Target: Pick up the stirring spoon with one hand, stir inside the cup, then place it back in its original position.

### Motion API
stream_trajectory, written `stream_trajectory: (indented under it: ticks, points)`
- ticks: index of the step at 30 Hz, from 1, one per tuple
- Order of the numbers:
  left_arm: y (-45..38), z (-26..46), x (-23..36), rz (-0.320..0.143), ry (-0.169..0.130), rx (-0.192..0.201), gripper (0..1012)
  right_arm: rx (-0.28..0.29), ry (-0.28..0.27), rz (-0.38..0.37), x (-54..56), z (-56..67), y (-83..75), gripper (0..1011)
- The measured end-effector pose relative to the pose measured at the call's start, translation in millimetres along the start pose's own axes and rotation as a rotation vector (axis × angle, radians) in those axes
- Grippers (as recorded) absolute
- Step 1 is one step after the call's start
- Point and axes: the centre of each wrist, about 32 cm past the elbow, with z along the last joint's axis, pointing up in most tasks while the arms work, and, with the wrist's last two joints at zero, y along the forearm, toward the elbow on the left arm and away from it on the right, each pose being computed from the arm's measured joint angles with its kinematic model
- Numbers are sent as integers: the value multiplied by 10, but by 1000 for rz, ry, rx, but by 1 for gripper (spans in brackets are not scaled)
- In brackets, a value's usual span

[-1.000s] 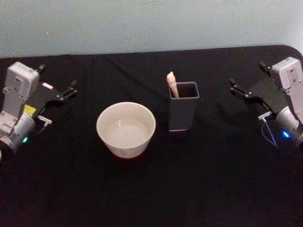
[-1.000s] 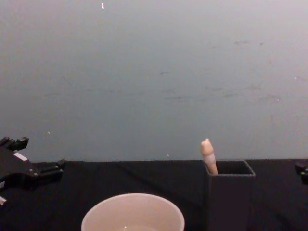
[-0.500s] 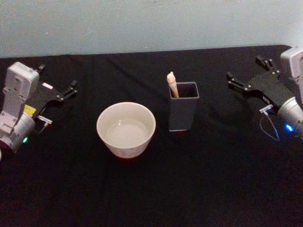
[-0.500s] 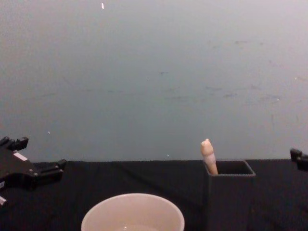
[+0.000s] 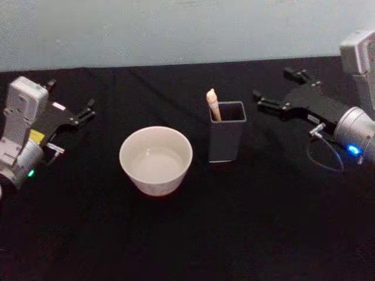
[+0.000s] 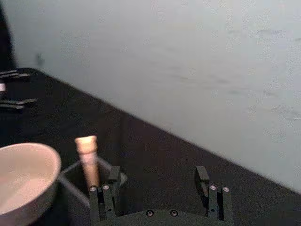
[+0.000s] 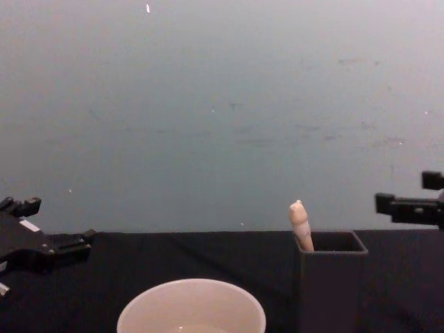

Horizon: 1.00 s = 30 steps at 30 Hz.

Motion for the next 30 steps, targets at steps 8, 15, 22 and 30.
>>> stream_trajectory:
  ticks: [8, 15, 22, 30]
  points:
    - [0, 0, 0, 0, 0, 0, 1001, -43, 26, 128, -67, 162, 43, 1000]
    - [0, 0, 0, 0, 0, 0, 1001, -91, 17, 192, -154, 238, 211, 1000]
    - [0, 0, 0, 0, 0, 0, 1001, -131, 28, 202, -198, 266, 408, 1000]
    - [0, 0, 0, 0, 0, 0, 1001, -145, 32, 205, -223, 287, 556, 1000]
